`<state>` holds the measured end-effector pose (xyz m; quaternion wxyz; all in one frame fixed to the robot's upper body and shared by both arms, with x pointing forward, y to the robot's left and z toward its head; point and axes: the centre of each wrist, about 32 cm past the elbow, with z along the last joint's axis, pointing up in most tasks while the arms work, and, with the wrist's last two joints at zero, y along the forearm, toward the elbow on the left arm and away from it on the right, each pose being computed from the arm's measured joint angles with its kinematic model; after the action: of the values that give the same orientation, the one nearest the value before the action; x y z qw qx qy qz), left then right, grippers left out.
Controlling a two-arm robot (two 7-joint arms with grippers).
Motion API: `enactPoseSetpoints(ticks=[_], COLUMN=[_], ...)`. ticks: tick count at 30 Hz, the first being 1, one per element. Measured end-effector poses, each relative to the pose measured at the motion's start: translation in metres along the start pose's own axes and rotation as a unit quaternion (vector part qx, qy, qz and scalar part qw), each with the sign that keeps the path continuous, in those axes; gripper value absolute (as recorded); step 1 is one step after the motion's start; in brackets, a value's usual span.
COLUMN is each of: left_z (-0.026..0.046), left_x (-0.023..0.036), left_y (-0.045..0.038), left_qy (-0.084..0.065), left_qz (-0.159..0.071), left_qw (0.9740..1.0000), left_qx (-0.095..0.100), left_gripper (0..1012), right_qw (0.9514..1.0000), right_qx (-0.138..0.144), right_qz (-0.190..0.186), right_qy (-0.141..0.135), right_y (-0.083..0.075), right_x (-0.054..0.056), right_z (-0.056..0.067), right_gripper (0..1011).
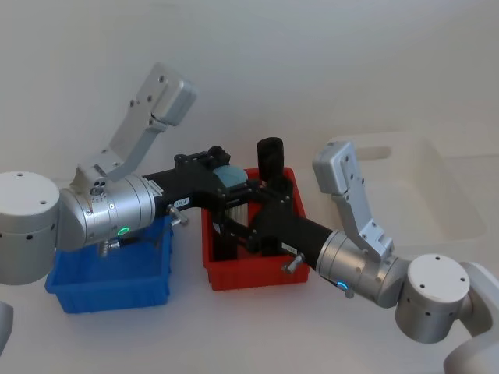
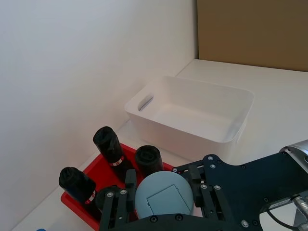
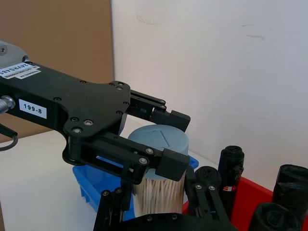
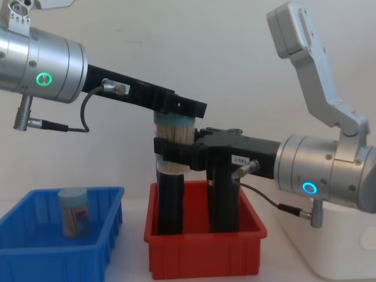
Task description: Pick the cotton swabs from the blue box and place them into the white box.
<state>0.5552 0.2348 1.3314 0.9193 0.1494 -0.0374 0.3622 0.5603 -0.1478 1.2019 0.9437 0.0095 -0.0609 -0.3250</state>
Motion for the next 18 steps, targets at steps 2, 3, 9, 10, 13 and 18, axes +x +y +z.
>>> enactPoseSetpoints(ticks=[2, 3, 9, 10, 13, 18], left_z=[0.0000, 0.0000, 0.0000, 0.0000, 0.0000, 0.0000], left_x=[0.0001, 0.0001, 0.0000, -0.0001, -0.0001, -0.0001], left_y=[0.0000, 0.0000, 0.0000, -0.0001, -0.0001, -0.0001], left_qy=[0.000, 0.000, 0.000, 0.000, 0.000, 0.000], left_qz=[0.000, 0.000, 0.000, 0.000, 0.000, -0.001], left_qw=[1.0000, 1.0000, 1.0000, 1.0000, 1.0000, 1.0000], left_qx=[0.000, 0.000, 0.000, 0.000, 0.000, 0.000], left_gripper=[656, 657, 673, 691, 782, 924], right_qw=[1.0000, 1.0000, 1.0000, 1.0000, 1.0000, 1.0000], right_qx=[0.001, 0.001, 0.002, 0.002, 0.003, 0.003], right_qz=[0.000, 0.001, 0.001, 0.000, -0.002, -0.004], right_qy=[0.003, 0.004, 0.008, 0.009, 0.009, 0.008], right_y=[0.0008, 0.0011, 0.0026, 0.0029, 0.0033, 0.0038], right_x=[0.0003, 0.0004, 0.0009, 0.0009, 0.0014, 0.0018], right_z=[-0.0005, -0.0007, -0.0018, -0.0018, -0.0020, -0.0027], right_gripper=[637, 636, 636, 636, 636, 636])
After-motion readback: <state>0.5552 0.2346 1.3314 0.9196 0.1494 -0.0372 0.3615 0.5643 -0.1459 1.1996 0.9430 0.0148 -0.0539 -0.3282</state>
